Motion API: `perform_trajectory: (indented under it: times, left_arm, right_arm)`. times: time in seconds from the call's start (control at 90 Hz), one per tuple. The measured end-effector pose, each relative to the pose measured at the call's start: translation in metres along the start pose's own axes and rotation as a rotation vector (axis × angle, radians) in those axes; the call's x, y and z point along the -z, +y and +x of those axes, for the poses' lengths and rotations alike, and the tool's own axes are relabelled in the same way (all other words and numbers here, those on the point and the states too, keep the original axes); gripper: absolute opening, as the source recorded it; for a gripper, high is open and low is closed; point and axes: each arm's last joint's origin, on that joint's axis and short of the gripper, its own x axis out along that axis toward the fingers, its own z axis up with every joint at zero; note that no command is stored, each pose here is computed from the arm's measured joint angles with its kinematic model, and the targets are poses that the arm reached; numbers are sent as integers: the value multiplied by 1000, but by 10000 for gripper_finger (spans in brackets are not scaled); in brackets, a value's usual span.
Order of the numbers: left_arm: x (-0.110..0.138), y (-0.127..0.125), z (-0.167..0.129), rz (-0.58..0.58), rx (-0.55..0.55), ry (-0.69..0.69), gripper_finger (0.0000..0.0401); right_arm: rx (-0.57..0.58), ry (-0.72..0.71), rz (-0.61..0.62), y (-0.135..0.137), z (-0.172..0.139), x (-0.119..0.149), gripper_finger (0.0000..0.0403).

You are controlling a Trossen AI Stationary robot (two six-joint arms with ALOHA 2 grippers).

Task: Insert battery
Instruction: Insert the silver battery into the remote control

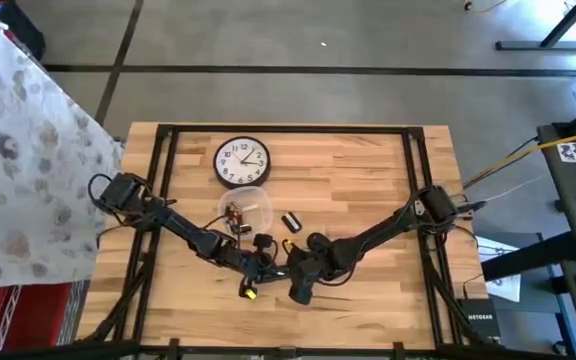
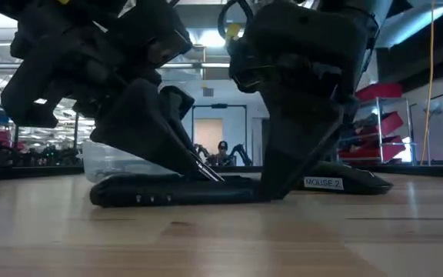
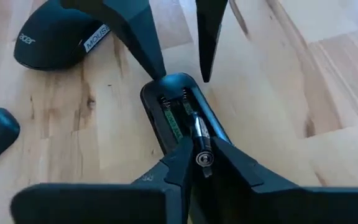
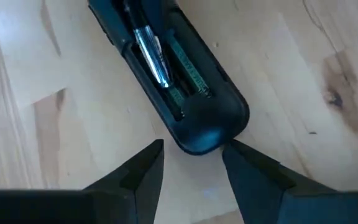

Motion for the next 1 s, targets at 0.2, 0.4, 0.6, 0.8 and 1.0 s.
perform_trajectory:
  times: [0.2,0.4,0.6,0.8,1.0]
  left_arm:
    - [0,0,0,-14,29,0,58]
    - [0,6,2,-45,57,10,118]
    - [0,13,2,-72,63,18,143]
    - [-5,17,-11,-28,40,36,145]
    - [-10,19,-22,0,27,44,145]
  right_arm:
    - [-1,-1,0,0,0,0,156]
    - [-2,-2,0,0,0,0,156]
    - [-3,-3,0,0,1,0,156]
    - [-7,-6,1,1,1,-1,156]
    - [-8,-7,0,1,1,-1,156]
